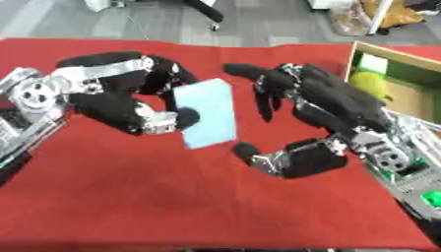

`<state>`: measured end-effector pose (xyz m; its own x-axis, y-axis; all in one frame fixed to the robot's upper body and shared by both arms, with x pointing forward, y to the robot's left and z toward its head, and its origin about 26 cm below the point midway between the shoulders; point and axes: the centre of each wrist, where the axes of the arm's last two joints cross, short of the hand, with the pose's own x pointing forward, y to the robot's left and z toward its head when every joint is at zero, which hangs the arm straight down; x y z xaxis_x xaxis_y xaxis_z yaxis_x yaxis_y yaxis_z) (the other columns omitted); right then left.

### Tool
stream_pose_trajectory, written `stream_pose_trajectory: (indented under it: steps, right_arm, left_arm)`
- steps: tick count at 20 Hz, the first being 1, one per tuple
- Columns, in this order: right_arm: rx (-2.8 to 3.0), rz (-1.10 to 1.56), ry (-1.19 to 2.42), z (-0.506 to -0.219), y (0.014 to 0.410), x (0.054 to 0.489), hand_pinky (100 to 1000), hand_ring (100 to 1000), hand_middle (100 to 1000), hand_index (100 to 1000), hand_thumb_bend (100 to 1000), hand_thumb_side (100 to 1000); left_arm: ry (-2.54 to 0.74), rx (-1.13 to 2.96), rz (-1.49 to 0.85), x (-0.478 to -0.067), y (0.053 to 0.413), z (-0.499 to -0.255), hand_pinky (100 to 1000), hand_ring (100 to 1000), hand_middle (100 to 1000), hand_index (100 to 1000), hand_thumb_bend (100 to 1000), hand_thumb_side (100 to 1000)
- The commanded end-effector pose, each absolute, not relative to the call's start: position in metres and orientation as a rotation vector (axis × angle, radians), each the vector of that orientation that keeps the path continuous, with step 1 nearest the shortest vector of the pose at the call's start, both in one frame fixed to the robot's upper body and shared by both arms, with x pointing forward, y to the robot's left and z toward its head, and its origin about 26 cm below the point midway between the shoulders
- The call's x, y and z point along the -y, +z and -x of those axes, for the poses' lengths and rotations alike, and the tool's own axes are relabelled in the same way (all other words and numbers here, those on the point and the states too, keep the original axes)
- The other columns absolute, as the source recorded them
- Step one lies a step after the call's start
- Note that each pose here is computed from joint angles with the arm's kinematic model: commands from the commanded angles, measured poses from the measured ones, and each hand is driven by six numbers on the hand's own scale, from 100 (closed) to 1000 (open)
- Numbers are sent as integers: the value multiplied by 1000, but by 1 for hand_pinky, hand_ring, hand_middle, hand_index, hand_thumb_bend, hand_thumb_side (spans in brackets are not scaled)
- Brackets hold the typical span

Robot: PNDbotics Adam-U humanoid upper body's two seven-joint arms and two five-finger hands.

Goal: Pick up the objects with one hand, pass them to the other hand, and then place them into the box on the other side of the table.

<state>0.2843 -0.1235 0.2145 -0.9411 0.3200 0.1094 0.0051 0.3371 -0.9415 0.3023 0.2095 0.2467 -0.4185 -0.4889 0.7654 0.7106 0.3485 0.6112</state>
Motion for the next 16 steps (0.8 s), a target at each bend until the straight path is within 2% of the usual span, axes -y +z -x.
stream_pose_trajectory:
  steps: [1, 16]
  right_arm:
    - [2363, 310, 1641, -282, 222, 123, 378, 474, 328, 1000, 302, 393]
    - [2409, 313, 1567, -281, 222, 121, 350, 455, 301, 998, 289, 357]
  left_arm:
    - [-1353, 1530, 217, -207, 257, -300, 798, 510, 477, 630, 158, 419]
    - [-1411, 1499, 260, -195, 255, -299, 797, 510, 477, 630, 161, 420]
